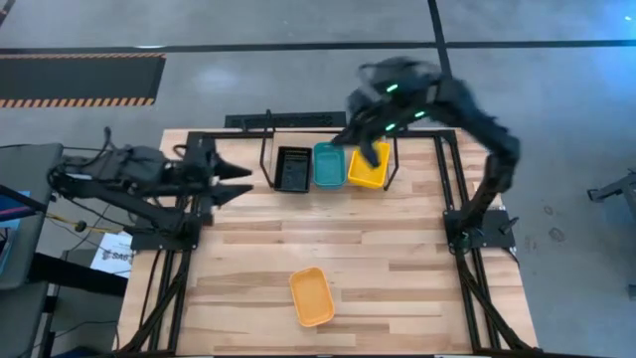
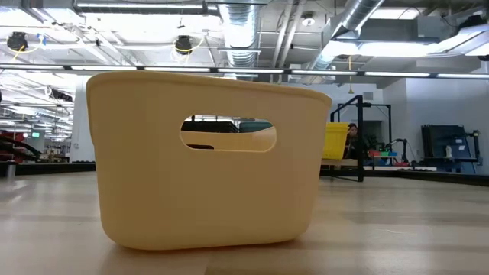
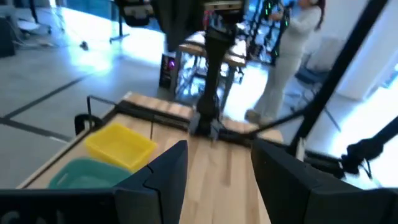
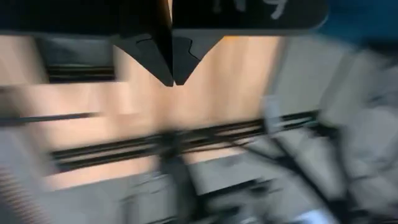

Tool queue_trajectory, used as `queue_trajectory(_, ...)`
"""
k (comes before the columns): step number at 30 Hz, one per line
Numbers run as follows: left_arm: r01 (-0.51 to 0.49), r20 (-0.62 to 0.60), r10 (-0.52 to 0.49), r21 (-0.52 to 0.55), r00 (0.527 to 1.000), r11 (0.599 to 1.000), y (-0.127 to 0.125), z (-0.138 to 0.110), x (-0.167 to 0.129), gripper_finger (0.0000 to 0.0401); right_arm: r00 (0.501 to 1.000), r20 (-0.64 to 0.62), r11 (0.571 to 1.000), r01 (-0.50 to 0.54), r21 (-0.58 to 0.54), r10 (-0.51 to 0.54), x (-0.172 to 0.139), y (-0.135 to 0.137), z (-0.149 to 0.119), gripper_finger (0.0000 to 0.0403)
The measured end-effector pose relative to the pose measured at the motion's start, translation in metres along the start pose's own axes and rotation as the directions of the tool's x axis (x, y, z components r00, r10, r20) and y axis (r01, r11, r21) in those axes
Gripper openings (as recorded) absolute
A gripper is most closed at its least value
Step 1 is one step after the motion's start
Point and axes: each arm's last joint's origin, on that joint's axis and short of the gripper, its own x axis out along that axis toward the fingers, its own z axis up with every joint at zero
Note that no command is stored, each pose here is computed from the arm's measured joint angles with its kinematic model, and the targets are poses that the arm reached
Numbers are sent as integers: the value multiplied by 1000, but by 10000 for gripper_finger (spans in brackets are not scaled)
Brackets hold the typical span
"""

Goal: Stack baskets on shelf by color
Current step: Stack the orange bin on the light blue bin

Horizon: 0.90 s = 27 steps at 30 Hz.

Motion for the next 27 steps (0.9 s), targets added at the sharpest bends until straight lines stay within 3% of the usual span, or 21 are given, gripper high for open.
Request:
queue_trajectory(2,15,-22,-15,-1,1000,1000,0,-3,-12,164,994,-48,994,-102,28,103,31,10,-3,4)
queue_trajectory(6,56,-41,-57,-14,998,998,4,-6,-33,164,957,-216,980,-179,86,193,82,37,-23,16)
queue_trajectory(12,58,-54,-57,20,997,998,9,-8,-46,164,856,-456,964,-167,206,245,160,78,-66,48)
queue_trajectory(20,48,-103,-45,36,994,998,9,-14,-43,164,649,-755,981,71,181,92,231,92,-136,57)
queue_trajectory(22,53,-121,-48,37,991,998,8,-17,-39,164,621,-780,984,72,162,83,246,97,-150,57)
queue_trajectory(27,43,-159,-40,20,986,999,4,-24,-29,164,624,-775,993,-9,118,98,280,109,-173,58)
